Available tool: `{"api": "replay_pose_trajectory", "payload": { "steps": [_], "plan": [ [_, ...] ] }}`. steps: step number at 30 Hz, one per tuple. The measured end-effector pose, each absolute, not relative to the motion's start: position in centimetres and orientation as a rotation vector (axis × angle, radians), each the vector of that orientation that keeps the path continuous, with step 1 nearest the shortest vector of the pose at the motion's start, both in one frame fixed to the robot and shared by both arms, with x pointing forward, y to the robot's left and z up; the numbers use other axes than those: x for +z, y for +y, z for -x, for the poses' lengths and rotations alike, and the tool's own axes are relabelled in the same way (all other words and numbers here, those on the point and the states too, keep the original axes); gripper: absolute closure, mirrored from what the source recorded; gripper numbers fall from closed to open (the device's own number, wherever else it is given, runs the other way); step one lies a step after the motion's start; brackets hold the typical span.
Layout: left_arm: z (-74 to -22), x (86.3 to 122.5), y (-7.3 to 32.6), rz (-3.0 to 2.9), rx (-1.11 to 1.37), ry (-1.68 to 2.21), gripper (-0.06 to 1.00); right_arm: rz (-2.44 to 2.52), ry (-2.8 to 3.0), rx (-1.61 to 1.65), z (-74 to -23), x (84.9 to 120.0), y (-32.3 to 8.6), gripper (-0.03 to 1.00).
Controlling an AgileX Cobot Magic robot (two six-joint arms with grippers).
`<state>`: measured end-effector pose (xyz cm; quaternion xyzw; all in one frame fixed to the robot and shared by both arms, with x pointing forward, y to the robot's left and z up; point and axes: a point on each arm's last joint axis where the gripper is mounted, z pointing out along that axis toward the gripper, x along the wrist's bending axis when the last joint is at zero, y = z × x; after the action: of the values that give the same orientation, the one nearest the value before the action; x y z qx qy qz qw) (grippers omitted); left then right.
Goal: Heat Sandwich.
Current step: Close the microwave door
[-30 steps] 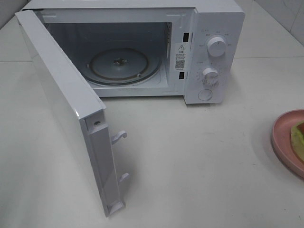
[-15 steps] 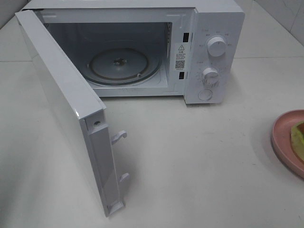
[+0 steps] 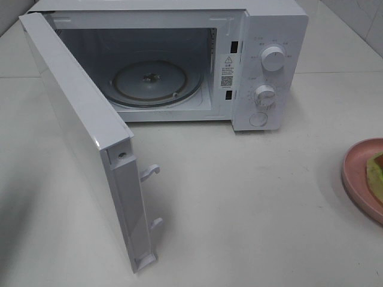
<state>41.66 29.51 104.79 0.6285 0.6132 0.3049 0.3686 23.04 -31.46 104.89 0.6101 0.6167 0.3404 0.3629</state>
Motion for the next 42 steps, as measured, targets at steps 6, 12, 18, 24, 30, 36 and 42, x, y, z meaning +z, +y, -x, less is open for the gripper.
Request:
{"api": "replay_pose_trajectory", "payload": {
  "steps": [6,12,18,24,30,36,42],
  "plan": [
    [-44.0,103.0,29.8,-1.619,0.779,1.627,0.93,-1.571,1.588,0.876,-23.0,104.9,-31.5,0.20],
    [-46.3,102.2,29.0,-1.622,0.882,1.536,0.94,-1.571,1.588,0.876,-23.0,104.9,-31.5,0.20],
    [-47.7,101.9,27.0,-1.644,0.967,1.379,0.94,-1.571,1.588,0.876,-23.0,104.9,-31.5,0.20],
    [-48.8,100.9,25.3,-1.622,0.965,1.332,0.94,-1.571,1.588,0.876,-23.0,104.9,-31.5,0.20],
    [-48.1,100.0,25.5,-1.536,1.025,1.317,0.94,-1.571,1.588,0.876,-23.0,104.9,-31.5,0.20],
    [-46.6,98.3,25.9,-1.490,1.033,1.312,0.94,-1.571,1.588,0.876,-23.0,104.9,-31.5,0.20],
    [-45.9,96.8,25.4,-1.484,1.016,1.204,0.94,-1.571,1.588,0.876,-23.0,104.9,-31.5,0.20]
  ]
}}
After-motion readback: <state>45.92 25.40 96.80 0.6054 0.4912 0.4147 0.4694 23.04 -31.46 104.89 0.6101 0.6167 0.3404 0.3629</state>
